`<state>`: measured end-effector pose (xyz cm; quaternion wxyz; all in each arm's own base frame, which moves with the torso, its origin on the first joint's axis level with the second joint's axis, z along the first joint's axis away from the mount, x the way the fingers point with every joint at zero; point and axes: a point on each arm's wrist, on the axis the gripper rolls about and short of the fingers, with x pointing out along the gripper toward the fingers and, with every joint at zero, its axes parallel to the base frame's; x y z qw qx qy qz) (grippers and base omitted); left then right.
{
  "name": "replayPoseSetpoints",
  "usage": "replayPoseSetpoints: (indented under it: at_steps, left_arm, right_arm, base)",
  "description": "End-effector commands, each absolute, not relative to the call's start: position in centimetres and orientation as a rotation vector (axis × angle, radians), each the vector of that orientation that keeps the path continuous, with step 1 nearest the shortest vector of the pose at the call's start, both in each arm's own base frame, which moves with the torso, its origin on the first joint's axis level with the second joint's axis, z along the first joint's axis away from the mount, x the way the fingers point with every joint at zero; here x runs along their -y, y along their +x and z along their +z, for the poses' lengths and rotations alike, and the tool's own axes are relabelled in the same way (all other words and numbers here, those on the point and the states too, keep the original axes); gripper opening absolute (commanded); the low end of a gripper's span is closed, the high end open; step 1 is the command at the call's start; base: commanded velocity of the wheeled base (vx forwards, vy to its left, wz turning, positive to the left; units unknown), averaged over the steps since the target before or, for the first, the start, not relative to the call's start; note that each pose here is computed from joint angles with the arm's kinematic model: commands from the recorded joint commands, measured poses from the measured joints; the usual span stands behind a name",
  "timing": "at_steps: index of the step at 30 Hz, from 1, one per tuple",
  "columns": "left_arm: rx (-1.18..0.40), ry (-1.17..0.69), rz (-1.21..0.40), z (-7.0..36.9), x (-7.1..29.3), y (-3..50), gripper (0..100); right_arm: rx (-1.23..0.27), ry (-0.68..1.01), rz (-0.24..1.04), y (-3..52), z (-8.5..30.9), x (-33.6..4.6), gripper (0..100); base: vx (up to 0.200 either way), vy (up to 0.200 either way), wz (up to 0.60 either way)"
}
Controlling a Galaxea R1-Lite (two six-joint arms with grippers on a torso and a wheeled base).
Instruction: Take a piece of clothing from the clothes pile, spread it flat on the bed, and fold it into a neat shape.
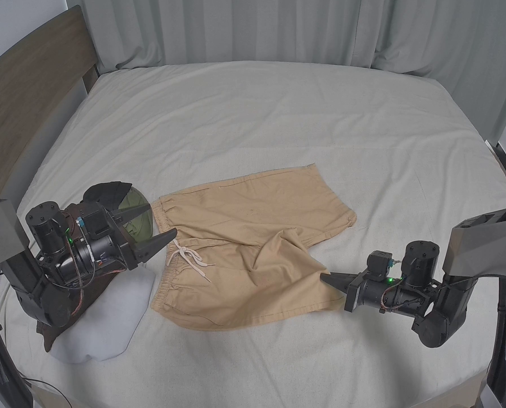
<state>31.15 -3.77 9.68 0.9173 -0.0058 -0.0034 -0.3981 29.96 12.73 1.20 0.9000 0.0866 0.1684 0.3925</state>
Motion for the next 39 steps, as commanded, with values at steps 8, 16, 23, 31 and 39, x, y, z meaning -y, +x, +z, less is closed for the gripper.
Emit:
replayPoseSetpoints:
  at_steps: [8, 16, 23, 31, 39]
  left_arm:
    - [0.006, -0.013, -0.816, 9.7, 3.7, 31.1, 100]
    - [0.007, -0.011, -0.816, 9.6, 3.7, 31.2, 100]
    - [0.006, -0.013, -0.816, 9.7, 3.7, 31.1, 100]
    - [0.009, -0.012, -0.816, 9.7, 3.7, 31.2, 100]
    - [0.006, -0.011, -0.822, 9.6, 3.9, 31.1, 100]
  right_arm:
    - [-0.489, 0.149, 0.855, 28.7, -3.0, -14.2, 0]
    - [-0.488, 0.134, 0.841, 28.0, -2.3, -13.2, 100]
    - [-0.471, 0.099, 0.866, 27.6, -1.6, -11.0, 100]
    - [-0.47, 0.069, 0.899, 27.2, -1.7, -8.5, 100]
    - [-0.497, 0.072, 0.916, 27.3, -2.9, -7.8, 100]
  base:
    - [0.0, 0.0, 0.0]
    - [0.0, 0.0, 0.0]
    - [0.0, 0.0, 0.0]
    - [0.0, 0.0, 0.0]
    - [0.0, 0.0, 0.0]
